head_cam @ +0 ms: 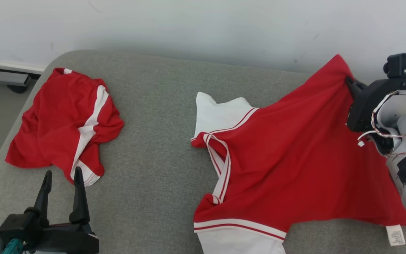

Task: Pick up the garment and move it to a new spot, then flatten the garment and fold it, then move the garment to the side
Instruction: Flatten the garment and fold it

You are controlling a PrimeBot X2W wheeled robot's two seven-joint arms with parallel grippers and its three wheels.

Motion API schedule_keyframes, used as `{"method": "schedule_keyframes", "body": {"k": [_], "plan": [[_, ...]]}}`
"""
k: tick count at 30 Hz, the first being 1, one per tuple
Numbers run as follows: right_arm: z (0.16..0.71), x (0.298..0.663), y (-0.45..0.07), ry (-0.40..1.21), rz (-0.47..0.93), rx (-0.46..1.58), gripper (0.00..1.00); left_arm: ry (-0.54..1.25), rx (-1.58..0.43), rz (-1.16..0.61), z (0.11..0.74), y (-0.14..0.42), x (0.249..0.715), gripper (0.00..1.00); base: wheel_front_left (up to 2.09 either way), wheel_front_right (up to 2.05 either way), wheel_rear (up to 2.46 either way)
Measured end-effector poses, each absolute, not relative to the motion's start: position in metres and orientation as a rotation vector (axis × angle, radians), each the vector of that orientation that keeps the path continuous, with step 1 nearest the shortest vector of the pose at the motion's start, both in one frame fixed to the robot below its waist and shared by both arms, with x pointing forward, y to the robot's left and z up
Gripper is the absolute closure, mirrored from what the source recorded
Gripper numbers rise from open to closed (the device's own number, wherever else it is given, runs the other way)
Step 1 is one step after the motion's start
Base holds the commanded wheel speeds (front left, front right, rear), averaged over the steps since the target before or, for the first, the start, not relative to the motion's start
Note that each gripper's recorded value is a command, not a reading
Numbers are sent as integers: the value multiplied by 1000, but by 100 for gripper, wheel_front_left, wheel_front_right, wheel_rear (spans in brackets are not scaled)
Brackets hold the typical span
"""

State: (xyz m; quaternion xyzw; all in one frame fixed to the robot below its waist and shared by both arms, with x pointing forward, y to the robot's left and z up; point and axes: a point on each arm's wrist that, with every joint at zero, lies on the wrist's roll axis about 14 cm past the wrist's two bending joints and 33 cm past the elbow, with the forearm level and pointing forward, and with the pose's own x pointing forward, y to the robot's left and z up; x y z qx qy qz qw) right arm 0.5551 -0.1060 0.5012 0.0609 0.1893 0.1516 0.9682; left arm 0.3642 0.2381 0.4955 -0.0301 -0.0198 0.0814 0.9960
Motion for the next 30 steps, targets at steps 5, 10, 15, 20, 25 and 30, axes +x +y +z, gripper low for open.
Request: {"method": "schedule_keyframes", "body": {"k": [5,10,15,20,25,30], "plan": [[510,573,-106,348,295,85,100,-39,-60,173,496,241,363,0,0,0,0],[498,579,-108,371,281,20,100,-35,-59,187,495,245,361,0,0,0,0],[487,576,-99,383,292,9,0,-30,-55,194,494,248,358,0,0,0,0],[491,572,-110,351,273,-7,0,-36,-57,183,495,245,360,0,0,0,0],[495,563,-120,318,252,21,0,-40,-58,170,496,242,361,0,0,0,0],[500,544,-143,255,224,42,0,-56,-56,133,501,231,363,0,0,0,0]]}}
